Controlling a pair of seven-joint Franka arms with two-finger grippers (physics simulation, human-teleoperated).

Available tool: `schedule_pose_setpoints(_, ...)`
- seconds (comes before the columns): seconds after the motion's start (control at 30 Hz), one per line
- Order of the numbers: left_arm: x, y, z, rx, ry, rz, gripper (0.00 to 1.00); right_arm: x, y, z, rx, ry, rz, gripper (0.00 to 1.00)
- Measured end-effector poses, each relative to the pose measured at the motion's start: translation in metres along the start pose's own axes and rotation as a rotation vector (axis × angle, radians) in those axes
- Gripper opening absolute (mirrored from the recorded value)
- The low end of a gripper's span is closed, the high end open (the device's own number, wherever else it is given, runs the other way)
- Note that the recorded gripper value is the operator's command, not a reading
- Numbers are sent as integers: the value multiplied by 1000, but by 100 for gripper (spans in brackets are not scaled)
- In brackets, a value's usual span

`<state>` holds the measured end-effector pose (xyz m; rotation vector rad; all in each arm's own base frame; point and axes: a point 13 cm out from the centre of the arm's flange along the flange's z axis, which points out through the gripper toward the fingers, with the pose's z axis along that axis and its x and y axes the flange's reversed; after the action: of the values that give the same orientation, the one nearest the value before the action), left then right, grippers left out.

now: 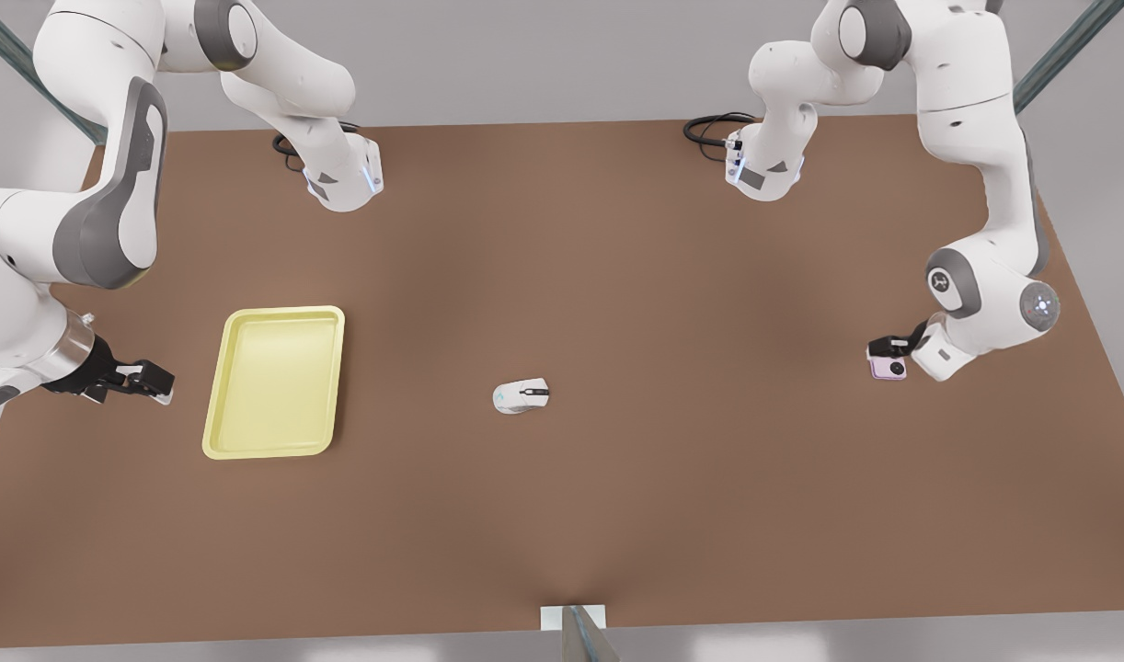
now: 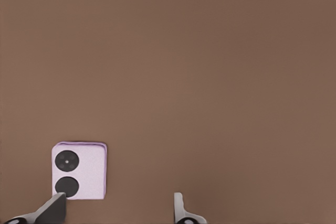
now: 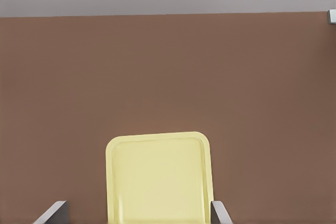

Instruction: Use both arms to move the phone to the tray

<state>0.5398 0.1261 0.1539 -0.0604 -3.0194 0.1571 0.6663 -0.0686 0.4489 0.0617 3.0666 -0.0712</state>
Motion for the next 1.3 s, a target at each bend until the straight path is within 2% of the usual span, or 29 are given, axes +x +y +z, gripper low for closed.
schedule_pose_setpoints(0.13,-7,30,16,-44,-66,75,100,0,0,0,0,0,-1,100)
schedule_pose_setpoints(0.47,-7,65,64,-114,-100,207,100,0,0,0,0,0,-3,100)
schedule_pose_setpoints(1.27,32,77,124,-78,-47,149,100,0,0,0,0,0,-5,100)
schedule_pose_setpoints(1.3,33,77,124,-78,-46,149,98,0,0,0,0,0,-5,100)
